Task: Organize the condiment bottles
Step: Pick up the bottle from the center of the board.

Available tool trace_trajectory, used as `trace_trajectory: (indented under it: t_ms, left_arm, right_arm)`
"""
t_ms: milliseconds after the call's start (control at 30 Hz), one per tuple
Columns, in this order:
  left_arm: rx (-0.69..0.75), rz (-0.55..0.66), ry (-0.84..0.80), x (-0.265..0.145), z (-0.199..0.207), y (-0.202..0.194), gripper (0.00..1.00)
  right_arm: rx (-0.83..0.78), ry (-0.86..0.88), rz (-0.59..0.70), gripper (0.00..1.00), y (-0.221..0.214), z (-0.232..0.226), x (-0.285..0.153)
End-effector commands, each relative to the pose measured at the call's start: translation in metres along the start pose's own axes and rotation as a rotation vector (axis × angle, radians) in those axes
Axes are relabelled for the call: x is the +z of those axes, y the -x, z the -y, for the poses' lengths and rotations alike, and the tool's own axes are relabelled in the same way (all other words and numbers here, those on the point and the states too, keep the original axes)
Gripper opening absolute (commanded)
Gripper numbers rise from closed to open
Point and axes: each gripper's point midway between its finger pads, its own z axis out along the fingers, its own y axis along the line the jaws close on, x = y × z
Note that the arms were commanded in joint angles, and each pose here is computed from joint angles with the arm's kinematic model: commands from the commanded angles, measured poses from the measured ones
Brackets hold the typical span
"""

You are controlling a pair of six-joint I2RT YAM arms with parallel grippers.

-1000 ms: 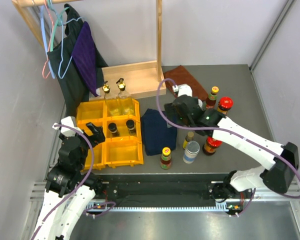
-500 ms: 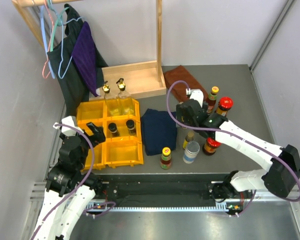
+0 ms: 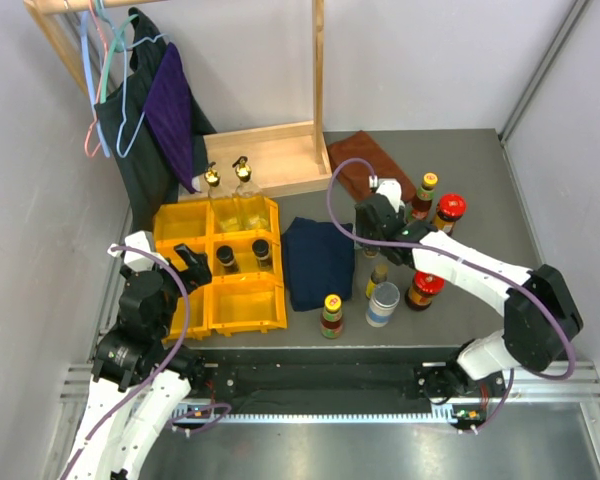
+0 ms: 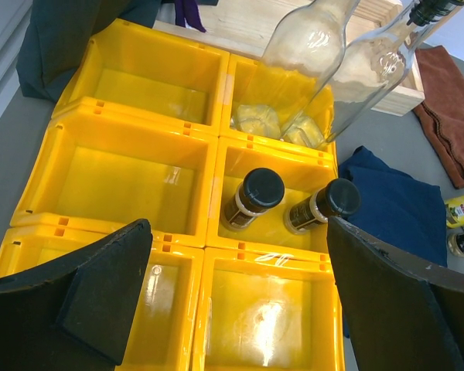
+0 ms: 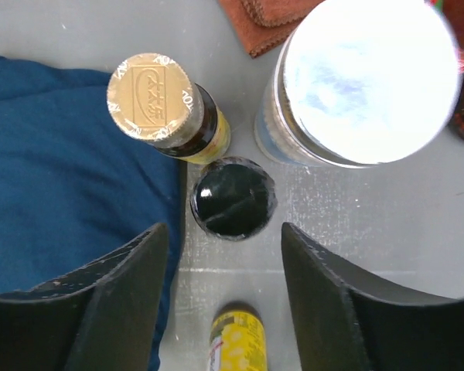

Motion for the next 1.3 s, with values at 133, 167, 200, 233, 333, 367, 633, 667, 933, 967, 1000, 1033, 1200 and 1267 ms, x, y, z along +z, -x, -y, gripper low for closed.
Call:
trace_trajectory:
  t_ms: [133, 167, 200, 233, 333, 367, 633, 667, 933, 967, 1000, 1033, 1200, 1267]
  left_arm:
    - [0.005, 0.019, -0.010, 0.004, 0.003, 0.005, 0.99]
    - [0.005, 0.019, -0.010, 0.004, 0.003, 0.005, 0.99]
    - [0.006, 0.017, -0.008, 0.004, 0.003, 0.004, 0.99]
    - [0.005, 0.018, -0.009, 0.004, 0.003, 0.004, 0.99]
    - [0.005, 0.019, -0.010, 0.004, 0.003, 0.005, 0.99]
    - [0.005, 0.019, -0.010, 0.004, 0.003, 0.005, 0.99]
    - [0.005, 0.018, -0.008, 0.004, 0.003, 0.004, 0.99]
    - [0.004, 0.021, -0.009, 0.003, 0.003, 0.005, 0.99]
    - [0.004, 0.023, -0.008, 0.003, 0.003, 0.005, 0.99]
    - [0.004, 0.022, -0.008, 0.003, 0.003, 0.005, 0.99]
    - [0.005, 0.020, -0.007, 0.003, 0.003, 0.005, 0.99]
    - [0.003, 0.023, -0.007, 0.003, 0.002, 0.005, 0.99]
    - [0.003, 0.024, -0.009, 0.003, 0.003, 0.006, 0.99]
    - [0.002, 0.025, -0.009, 0.003, 0.003, 0.006, 0.99]
  right_arm:
    - [0.047, -0.043, 0.037, 0.57, 0.010, -0.001, 0.016]
    - [0.045, -0.046, 0.038, 0.57, 0.010, -0.002, 0.018]
    - [0.044, -0.046, 0.038, 0.57, 0.010, -0.003, 0.018]
    - [0.043, -0.057, 0.038, 0.57, 0.010, -0.002, 0.021]
    - [0.048, -0.069, 0.054, 0.56, 0.014, -0.002, 0.024]
    - [0.049, -0.074, 0.053, 0.56, 0.014, -0.002, 0.026]
    - [0.077, -0.091, 0.090, 0.53, 0.022, -0.002, 0.028]
    - [0.079, -0.091, 0.093, 0.53, 0.023, -0.002, 0.028]
    - [0.096, -0.100, 0.116, 0.48, 0.031, -0.002, 0.027]
    - [0.095, -0.102, 0.114, 0.45, 0.030, -0.002, 0.027]
    - [0.100, -0.104, 0.116, 0.39, 0.031, -0.001, 0.026]
    - [0.102, -0.111, 0.116, 0.35, 0.031, 0.001, 0.026]
    - [0.110, -0.114, 0.122, 0.05, 0.031, 0.005, 0.020]
    - [0.116, -0.107, 0.128, 0.00, 0.032, 0.007, 0.015]
